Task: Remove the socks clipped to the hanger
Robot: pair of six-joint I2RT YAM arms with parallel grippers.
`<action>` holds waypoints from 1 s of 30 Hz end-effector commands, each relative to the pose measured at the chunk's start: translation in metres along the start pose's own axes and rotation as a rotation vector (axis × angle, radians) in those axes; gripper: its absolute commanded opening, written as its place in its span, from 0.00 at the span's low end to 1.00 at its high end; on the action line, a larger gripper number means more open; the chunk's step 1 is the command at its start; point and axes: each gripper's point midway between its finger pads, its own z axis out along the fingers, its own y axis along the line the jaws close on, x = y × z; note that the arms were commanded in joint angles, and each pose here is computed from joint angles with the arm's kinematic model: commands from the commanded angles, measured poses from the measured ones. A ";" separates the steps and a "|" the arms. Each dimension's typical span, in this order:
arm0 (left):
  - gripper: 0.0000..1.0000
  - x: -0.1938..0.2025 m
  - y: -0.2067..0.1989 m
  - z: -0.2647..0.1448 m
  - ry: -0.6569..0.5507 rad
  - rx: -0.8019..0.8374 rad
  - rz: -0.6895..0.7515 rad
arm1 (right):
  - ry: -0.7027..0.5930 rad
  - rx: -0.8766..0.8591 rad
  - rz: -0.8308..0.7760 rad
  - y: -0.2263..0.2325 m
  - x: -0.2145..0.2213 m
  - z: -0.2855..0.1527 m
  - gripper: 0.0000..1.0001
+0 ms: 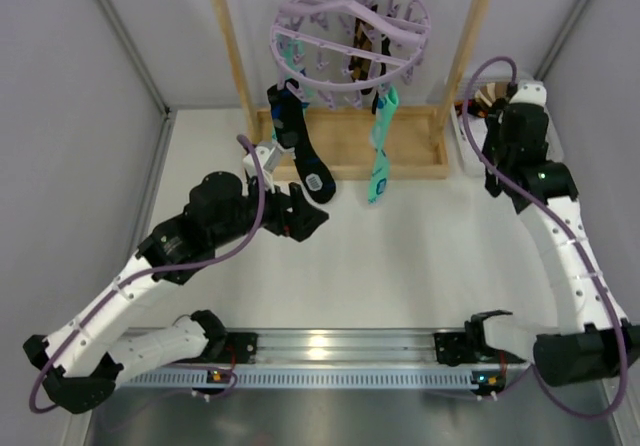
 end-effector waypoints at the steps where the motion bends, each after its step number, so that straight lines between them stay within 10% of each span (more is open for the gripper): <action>1: 0.99 0.019 0.018 -0.015 0.043 -0.068 0.052 | -0.237 0.092 0.136 -0.019 -0.079 0.038 0.00; 6: 0.99 0.044 0.024 -0.023 0.080 -0.037 0.085 | -0.308 0.124 0.044 -0.020 -0.120 0.117 0.00; 13: 0.98 0.055 0.040 -0.041 0.028 -0.077 0.116 | -0.076 0.084 0.017 -0.032 -0.085 0.231 0.02; 15: 0.99 0.050 0.048 -0.045 -0.005 -0.120 0.117 | -0.030 0.079 0.065 -0.040 -0.069 0.245 0.22; 16: 0.99 0.047 0.047 -0.048 -0.024 -0.119 0.112 | -0.007 0.098 0.086 -0.052 -0.064 0.247 0.67; 19: 0.99 0.044 0.052 -0.052 -0.052 -0.151 0.095 | 0.036 0.143 0.132 -0.070 -0.062 0.239 0.99; 24: 0.98 0.031 0.061 -0.054 -0.108 -0.228 0.027 | -0.011 0.100 0.227 -0.065 -0.081 0.181 0.99; 30: 0.99 0.004 0.076 -0.055 -0.218 -0.363 -0.114 | -0.237 -0.660 0.375 0.062 -0.085 0.081 0.99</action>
